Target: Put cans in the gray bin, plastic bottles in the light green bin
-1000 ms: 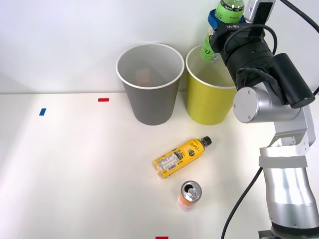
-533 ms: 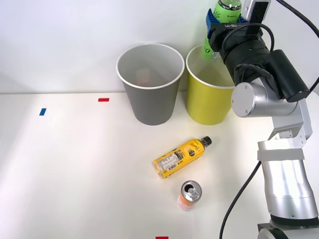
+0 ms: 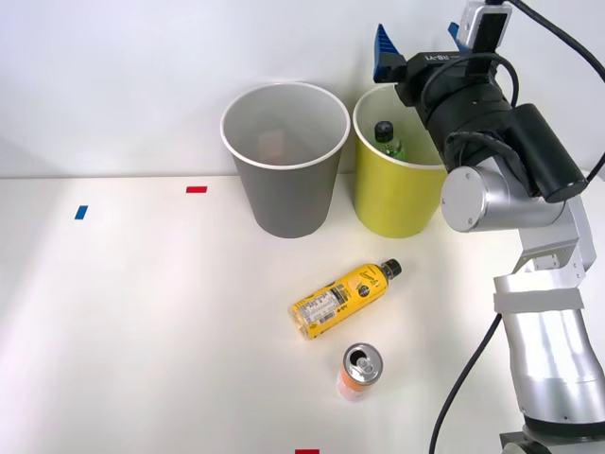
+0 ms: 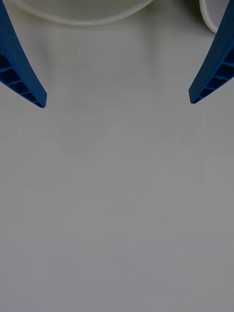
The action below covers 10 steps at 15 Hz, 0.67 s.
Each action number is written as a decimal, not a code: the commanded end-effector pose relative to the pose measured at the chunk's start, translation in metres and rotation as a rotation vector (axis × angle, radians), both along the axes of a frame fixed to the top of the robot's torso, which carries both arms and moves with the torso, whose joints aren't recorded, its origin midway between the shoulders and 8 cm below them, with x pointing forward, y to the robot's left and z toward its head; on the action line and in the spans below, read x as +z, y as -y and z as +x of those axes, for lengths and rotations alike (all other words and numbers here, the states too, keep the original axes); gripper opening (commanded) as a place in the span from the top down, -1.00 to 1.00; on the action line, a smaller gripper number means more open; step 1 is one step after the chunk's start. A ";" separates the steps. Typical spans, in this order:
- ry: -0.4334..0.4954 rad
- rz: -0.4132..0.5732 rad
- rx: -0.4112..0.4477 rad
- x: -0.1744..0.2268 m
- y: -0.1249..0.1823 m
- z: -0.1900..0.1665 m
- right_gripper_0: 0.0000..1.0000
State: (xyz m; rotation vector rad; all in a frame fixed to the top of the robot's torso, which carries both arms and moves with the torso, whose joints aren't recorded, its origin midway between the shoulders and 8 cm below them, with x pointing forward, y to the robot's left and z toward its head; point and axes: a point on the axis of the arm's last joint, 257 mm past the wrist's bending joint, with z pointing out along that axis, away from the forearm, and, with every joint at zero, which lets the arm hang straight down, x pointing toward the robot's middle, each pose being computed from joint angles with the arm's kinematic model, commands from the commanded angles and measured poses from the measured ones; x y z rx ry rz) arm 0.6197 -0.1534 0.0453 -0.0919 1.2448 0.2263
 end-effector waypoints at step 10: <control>0.017 -0.010 -0.028 -0.106 0.059 -0.168 -1.00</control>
